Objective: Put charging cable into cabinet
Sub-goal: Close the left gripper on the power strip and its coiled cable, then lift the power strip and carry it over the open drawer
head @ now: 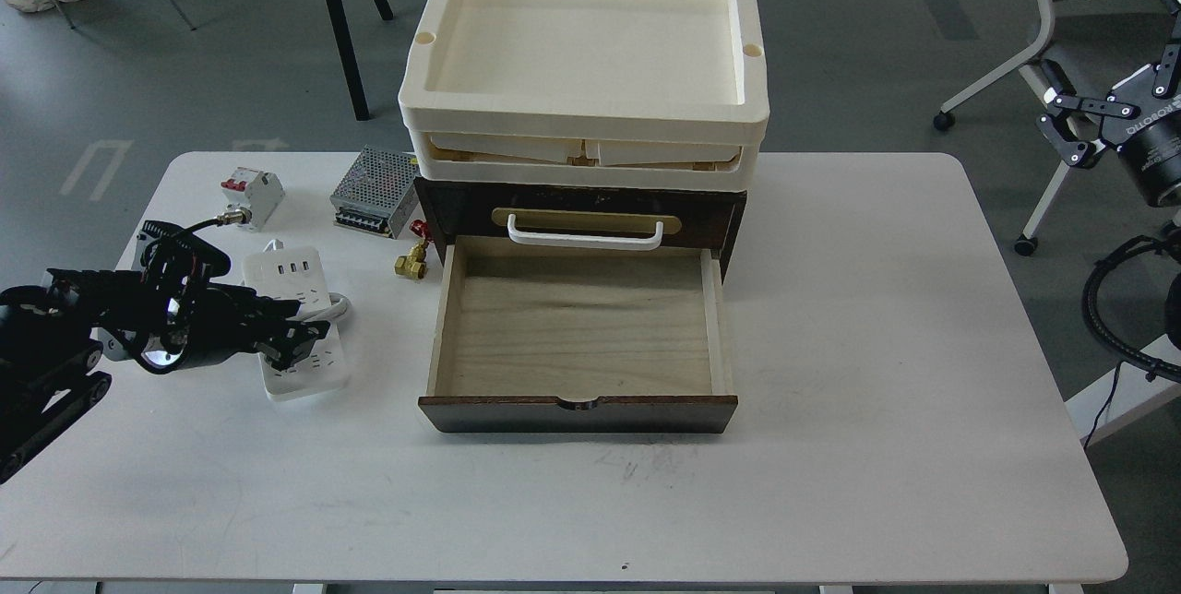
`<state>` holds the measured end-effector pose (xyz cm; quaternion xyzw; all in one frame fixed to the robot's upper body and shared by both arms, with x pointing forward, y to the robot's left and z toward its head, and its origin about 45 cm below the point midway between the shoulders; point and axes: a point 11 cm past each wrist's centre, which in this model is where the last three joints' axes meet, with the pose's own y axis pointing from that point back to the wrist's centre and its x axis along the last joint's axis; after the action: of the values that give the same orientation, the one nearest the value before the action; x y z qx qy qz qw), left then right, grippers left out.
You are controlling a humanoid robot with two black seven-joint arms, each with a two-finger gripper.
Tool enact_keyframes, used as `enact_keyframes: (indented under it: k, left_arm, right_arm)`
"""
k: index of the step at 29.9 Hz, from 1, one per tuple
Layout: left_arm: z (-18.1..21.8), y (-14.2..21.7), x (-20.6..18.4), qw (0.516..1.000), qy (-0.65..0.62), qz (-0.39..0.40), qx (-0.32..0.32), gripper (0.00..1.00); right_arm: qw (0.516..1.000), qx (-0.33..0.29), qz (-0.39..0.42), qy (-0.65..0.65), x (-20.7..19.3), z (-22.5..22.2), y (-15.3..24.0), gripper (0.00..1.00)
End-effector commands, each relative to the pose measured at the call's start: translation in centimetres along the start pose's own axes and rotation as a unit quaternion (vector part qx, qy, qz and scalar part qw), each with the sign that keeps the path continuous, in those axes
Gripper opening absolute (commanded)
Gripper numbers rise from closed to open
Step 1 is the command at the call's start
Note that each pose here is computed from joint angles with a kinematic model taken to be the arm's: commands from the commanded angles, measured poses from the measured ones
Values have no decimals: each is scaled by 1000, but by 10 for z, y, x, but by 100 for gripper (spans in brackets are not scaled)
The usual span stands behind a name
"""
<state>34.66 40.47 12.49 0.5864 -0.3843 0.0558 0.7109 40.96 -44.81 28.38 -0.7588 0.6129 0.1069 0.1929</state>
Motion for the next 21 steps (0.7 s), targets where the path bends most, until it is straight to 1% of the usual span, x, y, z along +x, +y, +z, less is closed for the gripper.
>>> enact_keyframes:
  k: [1, 2, 3, 4, 5, 6, 12, 17, 19, 21]
  left_arm:
    - [-3, -1, -6, 1000, -4, 1, 5, 48]
    - [-2, -4, -7, 1000, -6, 1, 4, 46]
    - [-1, -6, -7, 1000, -8, 4, 3, 41]
    - [1, -7, -7, 1000, -10, 8, 2, 30]
    - [1, -8, -6, 1000, -12, 13, 1, 16]
    - [2, -8, -6, 1000, -13, 14, 0, 6]
    - [4, -7, 5, 999, -28, 44, -2, 0]
    - [8, -1, 31, 997, -48, 66, -10, 0]
    - [6, 14, 37, 996, -60, 59, -12, 0]
    - [8, 34, 40, 997, -68, 34, -16, 0]
  right_arm:
    - [1000, -1, 0, 0, 0, 1, 0, 100]
    - [1000, -1, 1, 0, 1, 0, 1, 100]
    - [1000, -1, 1, 0, 1, 0, 1, 100]
    - [1000, -1, 2, 1, 1, 0, 1, 100]
    - [1000, -1, 2, 1, 1, 0, 1, 100]
    - [1000, -1, 4, 1, 3, 0, 2, 100]
    - [1000, -1, 8, 3, 6, 0, 3, 100]
    - [1000, -2, 9, 3, 6, 1, 4, 100]
    - [1000, -2, 10, 2, 7, 1, 5, 100]
    - [1000, -3, 11, 3, 8, 2, 6, 100]
